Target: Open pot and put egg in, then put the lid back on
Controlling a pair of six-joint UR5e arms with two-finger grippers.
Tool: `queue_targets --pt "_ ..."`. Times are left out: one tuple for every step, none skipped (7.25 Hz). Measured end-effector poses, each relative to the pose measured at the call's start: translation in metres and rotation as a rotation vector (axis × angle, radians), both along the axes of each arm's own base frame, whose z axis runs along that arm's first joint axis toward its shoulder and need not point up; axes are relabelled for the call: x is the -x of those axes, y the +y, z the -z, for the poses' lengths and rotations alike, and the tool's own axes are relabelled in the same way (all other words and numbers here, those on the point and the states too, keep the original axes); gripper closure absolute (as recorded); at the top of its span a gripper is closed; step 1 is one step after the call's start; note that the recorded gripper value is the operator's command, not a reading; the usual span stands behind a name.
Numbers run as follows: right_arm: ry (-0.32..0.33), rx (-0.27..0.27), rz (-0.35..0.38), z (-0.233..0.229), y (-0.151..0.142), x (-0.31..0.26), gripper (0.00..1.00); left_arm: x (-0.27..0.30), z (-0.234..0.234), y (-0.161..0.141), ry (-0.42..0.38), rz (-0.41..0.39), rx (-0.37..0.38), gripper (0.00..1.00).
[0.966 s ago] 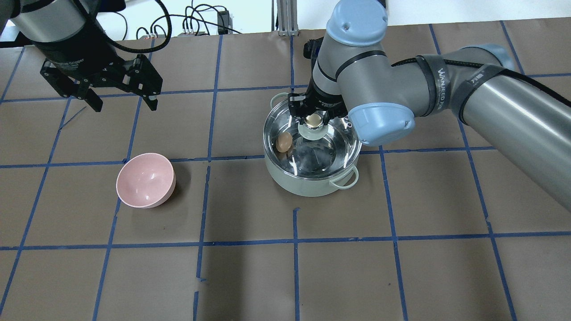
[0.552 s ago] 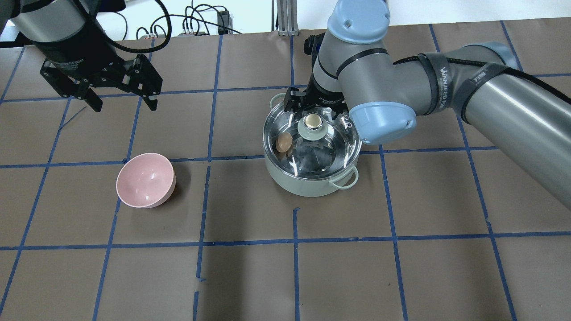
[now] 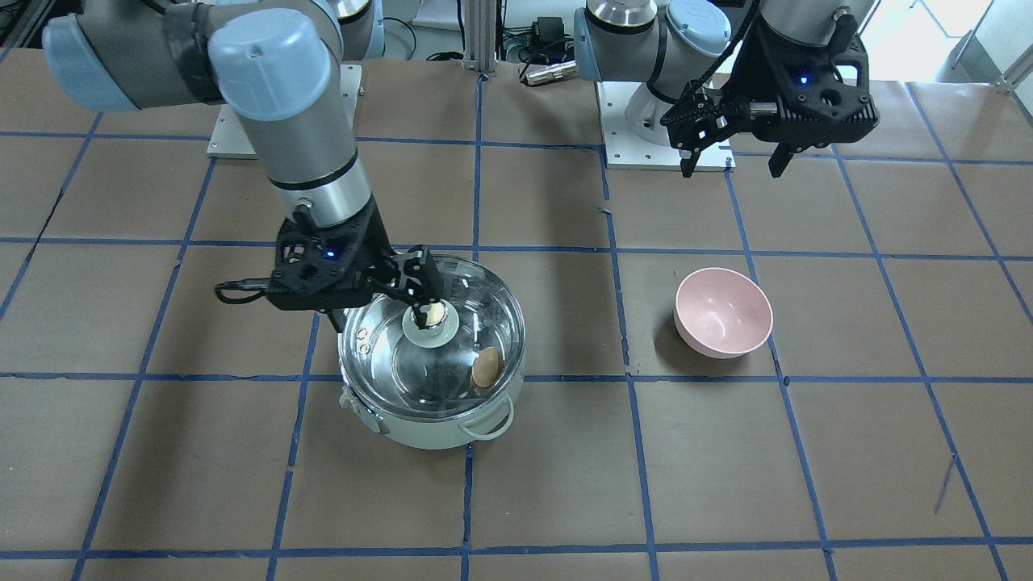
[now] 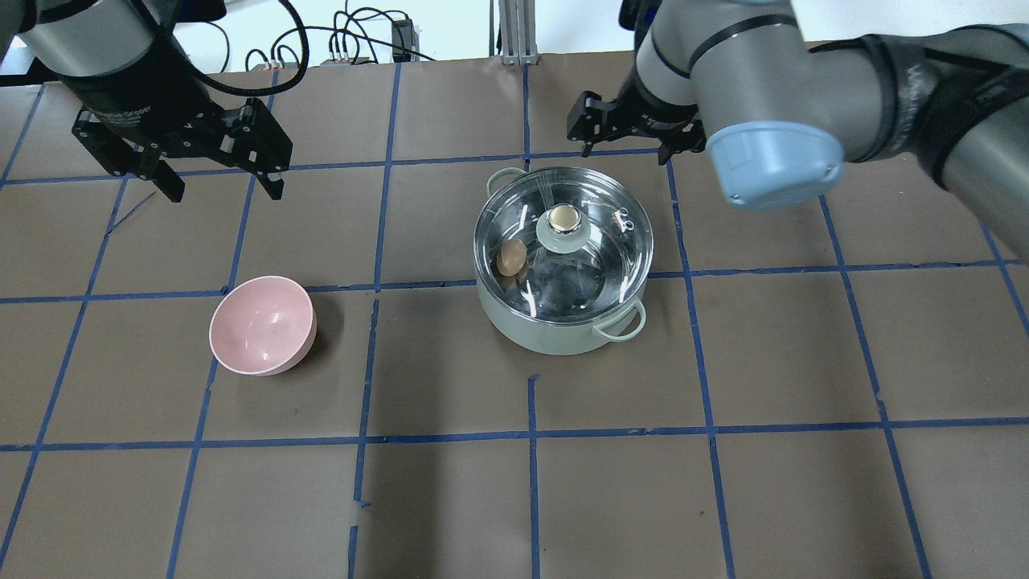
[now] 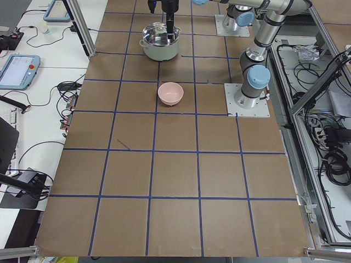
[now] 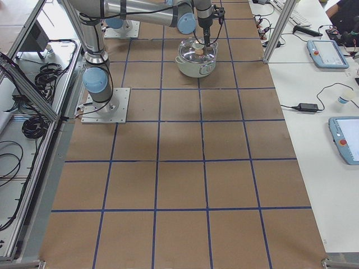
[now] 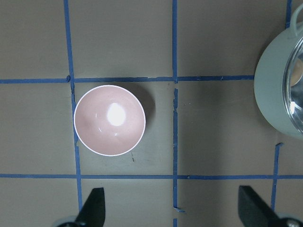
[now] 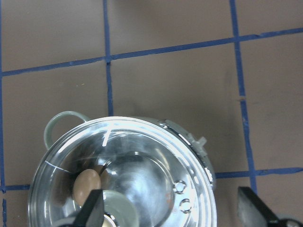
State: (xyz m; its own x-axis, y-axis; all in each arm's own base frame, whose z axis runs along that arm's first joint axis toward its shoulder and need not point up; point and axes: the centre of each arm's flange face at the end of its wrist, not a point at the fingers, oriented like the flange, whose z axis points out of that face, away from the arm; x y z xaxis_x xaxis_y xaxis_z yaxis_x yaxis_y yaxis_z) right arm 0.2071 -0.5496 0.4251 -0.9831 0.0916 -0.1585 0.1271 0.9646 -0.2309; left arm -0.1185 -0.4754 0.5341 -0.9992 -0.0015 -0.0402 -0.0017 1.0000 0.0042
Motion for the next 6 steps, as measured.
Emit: queue_targets --pt "0.003 -0.004 0.034 -0.016 0.007 0.02 0.0 0.0 0.0 0.0 0.0 0.0 0.0 0.0" --pt "0.014 -0.01 0.051 -0.027 0.015 0.03 0.0 0.0 0.0 0.0 -0.001 0.0 0.0 0.0" --pt "0.032 -0.013 0.061 -0.03 0.02 0.035 0.0 0.0 0.0 0.0 -0.001 0.0 0.0 0.0" --pt "0.045 -0.015 0.066 -0.031 0.022 0.037 0.0 0.0 0.0 0.0 -0.001 0.0 0.0 0.0" --pt "0.052 -0.02 0.071 -0.03 0.024 0.038 0.0 0.0 0.0 0.0 -0.001 0.0 0.0 0.0" --pt "0.056 -0.03 0.075 -0.027 0.025 0.04 0.0 0.0 0.0 0.0 -0.002 0.0 0.0 0.0"
